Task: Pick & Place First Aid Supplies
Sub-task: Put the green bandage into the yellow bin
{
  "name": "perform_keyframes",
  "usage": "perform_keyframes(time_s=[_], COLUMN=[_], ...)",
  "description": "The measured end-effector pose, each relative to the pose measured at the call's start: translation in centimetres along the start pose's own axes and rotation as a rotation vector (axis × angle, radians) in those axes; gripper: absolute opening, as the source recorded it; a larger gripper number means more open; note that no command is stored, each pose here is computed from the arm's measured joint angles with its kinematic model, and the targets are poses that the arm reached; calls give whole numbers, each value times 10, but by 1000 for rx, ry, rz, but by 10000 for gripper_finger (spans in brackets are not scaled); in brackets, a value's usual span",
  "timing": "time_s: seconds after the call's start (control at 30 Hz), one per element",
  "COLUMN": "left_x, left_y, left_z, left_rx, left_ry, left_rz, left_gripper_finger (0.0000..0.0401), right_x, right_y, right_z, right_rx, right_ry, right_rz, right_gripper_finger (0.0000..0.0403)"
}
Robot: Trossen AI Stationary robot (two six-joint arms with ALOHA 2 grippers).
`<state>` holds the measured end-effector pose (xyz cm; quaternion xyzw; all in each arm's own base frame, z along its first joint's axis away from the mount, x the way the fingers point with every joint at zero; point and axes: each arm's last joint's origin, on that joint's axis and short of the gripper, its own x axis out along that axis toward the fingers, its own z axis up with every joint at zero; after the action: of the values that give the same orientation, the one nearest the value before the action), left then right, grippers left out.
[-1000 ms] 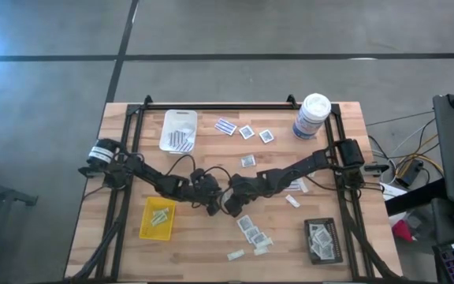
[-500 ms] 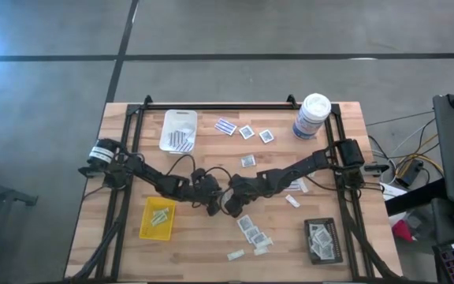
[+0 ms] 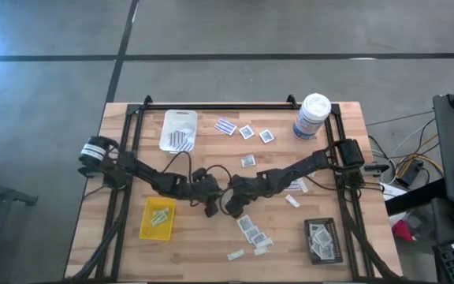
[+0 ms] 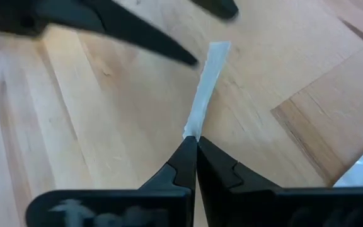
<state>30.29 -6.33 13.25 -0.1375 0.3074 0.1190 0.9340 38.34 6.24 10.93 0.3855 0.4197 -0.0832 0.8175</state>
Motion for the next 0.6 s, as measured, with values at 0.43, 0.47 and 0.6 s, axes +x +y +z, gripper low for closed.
perform_keyframes(time_s=[0.43, 0.47, 0.6], left_x=[-56, -59, -66], left_y=[4, 4, 1], left_z=[28, 29, 32], left_rx=[66, 75, 113], left_ry=[12, 20, 37], left_rz=[-70, -95, -198], left_gripper_finger=[99, 99, 99], right_x=[-18, -20, -32], right_y=[17, 19, 32], right_z=[-9, -10, -15], right_rx=[-147, -167, -284], right_ry=[51, 46, 28], right_rz=[34, 31, 60], right_gripper_finger=[8, 8, 8])
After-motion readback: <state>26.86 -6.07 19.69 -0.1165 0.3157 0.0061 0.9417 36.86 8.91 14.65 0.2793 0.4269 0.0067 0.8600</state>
